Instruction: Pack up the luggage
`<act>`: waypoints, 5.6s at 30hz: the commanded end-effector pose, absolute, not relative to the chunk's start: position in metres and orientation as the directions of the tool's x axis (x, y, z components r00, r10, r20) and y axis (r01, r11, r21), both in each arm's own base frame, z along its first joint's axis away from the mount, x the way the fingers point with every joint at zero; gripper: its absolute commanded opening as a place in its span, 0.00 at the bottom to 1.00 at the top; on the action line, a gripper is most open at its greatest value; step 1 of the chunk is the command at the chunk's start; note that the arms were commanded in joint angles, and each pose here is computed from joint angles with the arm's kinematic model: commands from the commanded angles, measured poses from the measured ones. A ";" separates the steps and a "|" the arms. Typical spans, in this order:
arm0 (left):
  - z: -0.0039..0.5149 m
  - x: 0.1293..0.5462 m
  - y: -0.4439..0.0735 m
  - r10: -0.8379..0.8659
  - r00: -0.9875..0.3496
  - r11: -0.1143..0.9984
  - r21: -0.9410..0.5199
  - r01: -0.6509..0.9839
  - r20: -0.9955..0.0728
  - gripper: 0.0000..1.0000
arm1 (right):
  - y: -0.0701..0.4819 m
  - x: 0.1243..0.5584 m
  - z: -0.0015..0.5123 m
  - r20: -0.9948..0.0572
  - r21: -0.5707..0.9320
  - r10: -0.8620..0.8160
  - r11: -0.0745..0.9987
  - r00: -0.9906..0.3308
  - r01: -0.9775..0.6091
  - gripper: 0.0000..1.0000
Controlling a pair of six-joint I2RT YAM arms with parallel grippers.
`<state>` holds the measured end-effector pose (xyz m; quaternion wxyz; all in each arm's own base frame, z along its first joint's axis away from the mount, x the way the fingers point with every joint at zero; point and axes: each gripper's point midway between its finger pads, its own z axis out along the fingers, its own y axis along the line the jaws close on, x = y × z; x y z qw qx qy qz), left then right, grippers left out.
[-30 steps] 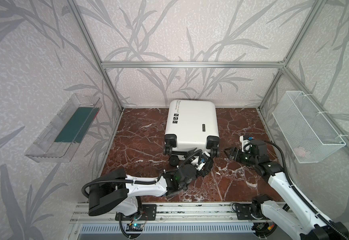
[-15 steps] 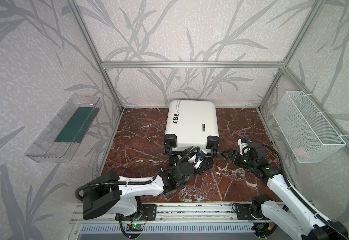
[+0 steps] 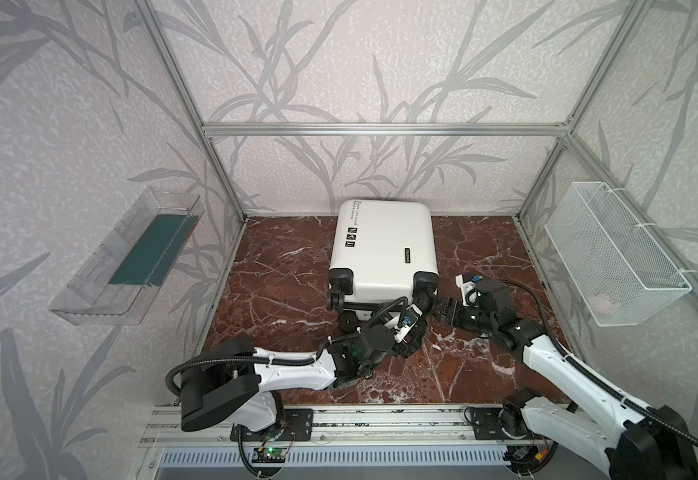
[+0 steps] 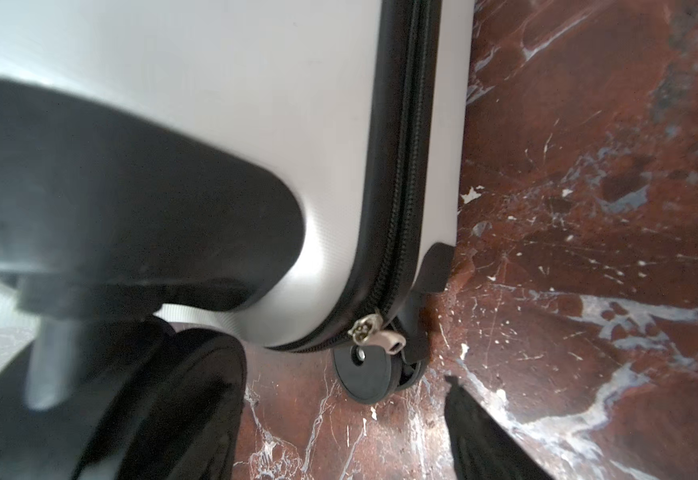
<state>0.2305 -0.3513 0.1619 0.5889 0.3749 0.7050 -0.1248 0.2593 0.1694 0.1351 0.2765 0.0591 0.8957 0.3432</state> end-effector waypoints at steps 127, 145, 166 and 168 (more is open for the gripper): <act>0.215 0.297 -0.333 0.442 0.210 0.721 0.485 0.495 -0.872 0.64 | 0.233 0.288 0.183 -0.535 0.650 0.188 0.715 -0.824 -0.259 0.30; 0.220 0.296 -0.336 0.559 0.262 0.623 0.607 0.493 -0.786 0.44 | 0.167 0.285 0.162 -0.600 0.550 0.217 0.811 -0.770 -0.200 0.57; 0.227 0.294 -0.339 0.593 0.275 0.581 0.639 0.504 -0.757 0.33 | 0.223 0.296 0.106 -0.728 0.427 0.029 0.801 -0.685 -0.419 0.54; 0.226 0.294 -0.339 0.592 0.272 0.583 0.636 0.506 -0.759 0.33 | 0.223 0.297 0.105 -0.730 0.428 0.039 0.804 -0.682 -0.413 0.53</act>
